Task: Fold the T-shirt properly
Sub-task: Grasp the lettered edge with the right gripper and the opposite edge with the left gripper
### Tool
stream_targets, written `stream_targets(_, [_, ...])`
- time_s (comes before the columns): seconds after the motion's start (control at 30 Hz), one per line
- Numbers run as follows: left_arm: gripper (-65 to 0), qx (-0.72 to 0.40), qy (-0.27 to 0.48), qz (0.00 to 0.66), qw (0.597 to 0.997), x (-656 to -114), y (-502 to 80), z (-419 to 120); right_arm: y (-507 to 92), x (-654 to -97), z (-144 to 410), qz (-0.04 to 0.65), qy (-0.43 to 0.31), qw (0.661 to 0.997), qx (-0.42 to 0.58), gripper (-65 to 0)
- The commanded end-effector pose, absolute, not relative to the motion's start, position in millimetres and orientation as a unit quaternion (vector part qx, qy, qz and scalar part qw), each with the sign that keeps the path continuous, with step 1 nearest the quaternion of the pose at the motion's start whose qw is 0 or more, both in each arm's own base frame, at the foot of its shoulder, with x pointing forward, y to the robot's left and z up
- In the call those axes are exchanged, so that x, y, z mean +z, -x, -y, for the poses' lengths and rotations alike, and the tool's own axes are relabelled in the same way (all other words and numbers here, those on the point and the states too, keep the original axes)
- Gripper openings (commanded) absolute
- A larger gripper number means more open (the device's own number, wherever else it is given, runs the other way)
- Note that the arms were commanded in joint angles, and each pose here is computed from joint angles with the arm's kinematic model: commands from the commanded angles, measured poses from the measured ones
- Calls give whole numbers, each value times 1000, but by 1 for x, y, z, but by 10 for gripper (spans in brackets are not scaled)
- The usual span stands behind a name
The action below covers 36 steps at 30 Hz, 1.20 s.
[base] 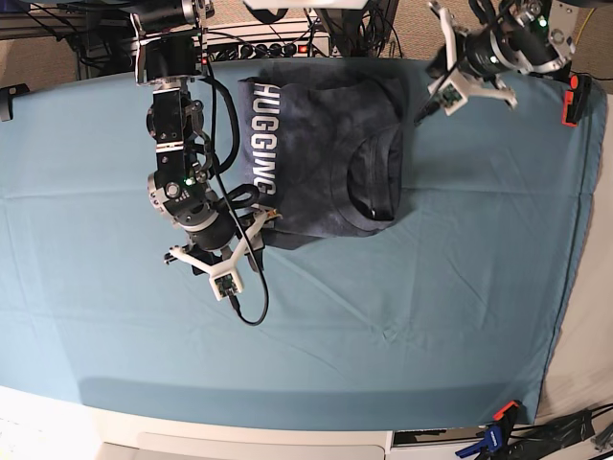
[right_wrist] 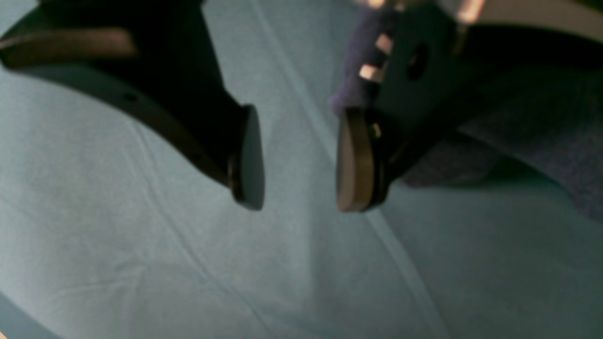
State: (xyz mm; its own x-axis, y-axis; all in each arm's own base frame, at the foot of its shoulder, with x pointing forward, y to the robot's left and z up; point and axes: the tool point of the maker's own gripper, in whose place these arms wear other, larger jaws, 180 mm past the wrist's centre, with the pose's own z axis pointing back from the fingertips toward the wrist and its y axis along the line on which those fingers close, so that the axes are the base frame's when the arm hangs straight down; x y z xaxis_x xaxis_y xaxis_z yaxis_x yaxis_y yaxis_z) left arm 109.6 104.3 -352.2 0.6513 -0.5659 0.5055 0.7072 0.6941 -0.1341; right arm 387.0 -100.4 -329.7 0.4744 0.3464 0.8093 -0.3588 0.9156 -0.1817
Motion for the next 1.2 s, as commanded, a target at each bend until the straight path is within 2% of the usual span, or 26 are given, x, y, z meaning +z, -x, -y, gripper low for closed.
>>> stream_targets(0.0, [-650, -353, 177, 237, 888, -344, -113, -96, -398, -310, 97, 500, -11, 842, 203, -390])
stream_targets(0.2, [-650, -344, 240, 259, 870, -333, -109, -68, -394, -311, 90, 496, -23, 837, 228, -390])
stream_targets(0.4, [-650, -374, 270, 259, 849, -332, -96, -44, -393, -309, 81, 500, -46, 833, 233, -390])
stream_targets(0.6, [-650, -420, 258, 289, 821, -333, -101, -18, -392, -310, 81, 499, -46, 833, 233, -390])
stream_targets(0.77, [-650, -439, 247, 293, 813, -344, -112, -10, -392, -312, 82, 494, -44, 836, 234, -390])
stream_targets(1.17, [-650, -433, 232, 281, 825, -378, -135, -20, -391, -313, 83, 491, -44, 838, 234, -390])
